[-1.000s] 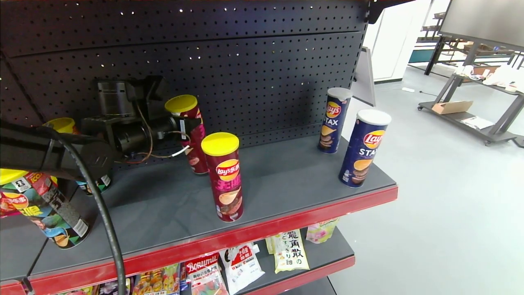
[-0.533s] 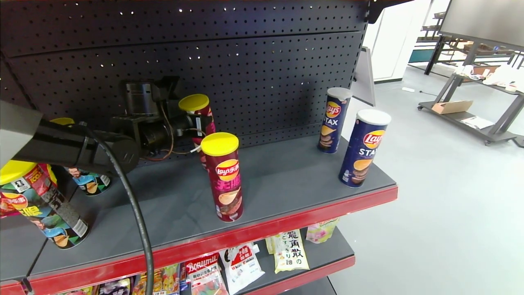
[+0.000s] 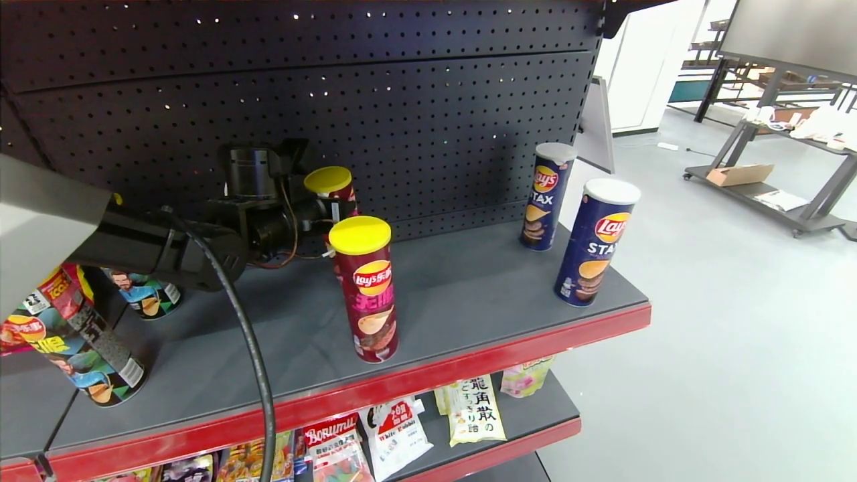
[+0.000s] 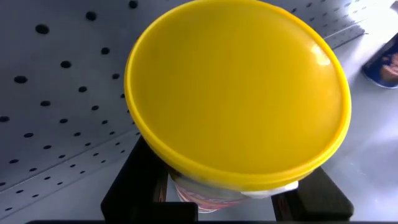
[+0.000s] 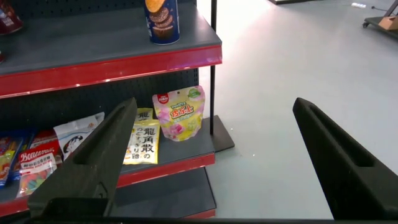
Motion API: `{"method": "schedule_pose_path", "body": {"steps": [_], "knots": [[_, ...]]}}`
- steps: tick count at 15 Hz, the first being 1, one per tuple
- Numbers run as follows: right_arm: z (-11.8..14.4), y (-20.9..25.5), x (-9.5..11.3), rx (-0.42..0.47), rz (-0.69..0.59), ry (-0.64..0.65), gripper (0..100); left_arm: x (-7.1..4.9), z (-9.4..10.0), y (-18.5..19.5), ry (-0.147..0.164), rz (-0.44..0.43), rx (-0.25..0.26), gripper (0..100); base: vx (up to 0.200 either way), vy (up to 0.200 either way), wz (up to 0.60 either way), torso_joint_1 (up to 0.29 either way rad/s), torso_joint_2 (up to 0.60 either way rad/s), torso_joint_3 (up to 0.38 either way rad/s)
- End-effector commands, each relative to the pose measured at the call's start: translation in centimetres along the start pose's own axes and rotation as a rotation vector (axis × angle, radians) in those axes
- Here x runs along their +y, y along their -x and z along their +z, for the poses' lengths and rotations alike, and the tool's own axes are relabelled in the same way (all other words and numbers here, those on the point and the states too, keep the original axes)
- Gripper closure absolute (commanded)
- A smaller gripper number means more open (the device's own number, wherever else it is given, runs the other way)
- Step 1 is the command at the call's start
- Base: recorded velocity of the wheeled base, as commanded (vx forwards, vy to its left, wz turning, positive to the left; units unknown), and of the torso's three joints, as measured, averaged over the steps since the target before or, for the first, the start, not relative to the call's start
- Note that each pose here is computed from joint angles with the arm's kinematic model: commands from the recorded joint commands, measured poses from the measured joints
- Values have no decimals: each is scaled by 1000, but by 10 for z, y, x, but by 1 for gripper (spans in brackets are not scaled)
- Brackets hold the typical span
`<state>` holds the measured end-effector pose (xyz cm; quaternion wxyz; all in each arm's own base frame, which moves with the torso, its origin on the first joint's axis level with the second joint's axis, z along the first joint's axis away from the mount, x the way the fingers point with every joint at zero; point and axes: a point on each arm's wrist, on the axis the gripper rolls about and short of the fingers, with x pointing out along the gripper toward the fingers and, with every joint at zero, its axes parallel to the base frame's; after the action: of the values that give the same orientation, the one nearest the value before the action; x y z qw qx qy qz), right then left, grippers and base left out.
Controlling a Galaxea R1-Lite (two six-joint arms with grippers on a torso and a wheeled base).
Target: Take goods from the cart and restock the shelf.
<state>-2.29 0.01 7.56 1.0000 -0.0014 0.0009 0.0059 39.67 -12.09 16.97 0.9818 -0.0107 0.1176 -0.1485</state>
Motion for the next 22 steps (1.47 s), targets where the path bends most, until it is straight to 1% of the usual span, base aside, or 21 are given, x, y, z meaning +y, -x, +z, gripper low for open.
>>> {"method": "schedule_pose_path", "body": {"steps": [1, 3, 4, 7, 8, 10, 12, 16, 20, 22], "knots": [[0, 0, 0, 0, 1, 0, 0, 0, 1, -4, 0, -1, -9, 100, 0, 0, 0, 0, 0, 0], [0, 0, 0, 0, 1, 0, 0, 0, 0, -5, 0, -2, -7, 100, 0, 0, 0, 0, 0, 0], [0, 0, 0, 0, 1, 0, 0, -2, 0, -5, -1, -6, -4, 100, 0, 0, 0, 0, 0, 0], [0, 0, 0, 0, 1, 0, 0, -4, -2, -6, -6, -5, 18, 100, 0, 0, 0, 0, 0, 0], [0, 0, 0, 0, 1, 0, 0, -4, -1, -7, -6, -4, 17, 100, 0, 0, 0, 0, 0, 0], [0, 0, 0, 0, 1, 0, 0, -6, 6, -7, -6, -4, 5, 100, 0, 0, 0, 0, 0, 0], [0, 0, 0, 0, 1, 0, 0, -7, 7, -8, -4, 0, 2, 100, 0, 0, 0, 0, 0, 0], [0, 0, 0, 0, 1, 0, 0, -11, 2, -12, 4, 15, 16, 100, 0, 0, 0, 0, 0, 0], [0, 0, 0, 0, 1, 0, 0, -11, -1, -11, 2, 15, 36, 100, 0, 0, 0, 0, 0, 0], [0, 0, 0, 0, 1, 0, 0, -11, -1, -11, -2, 14, 38, 100, 0, 0, 0, 0, 0, 0]]}}
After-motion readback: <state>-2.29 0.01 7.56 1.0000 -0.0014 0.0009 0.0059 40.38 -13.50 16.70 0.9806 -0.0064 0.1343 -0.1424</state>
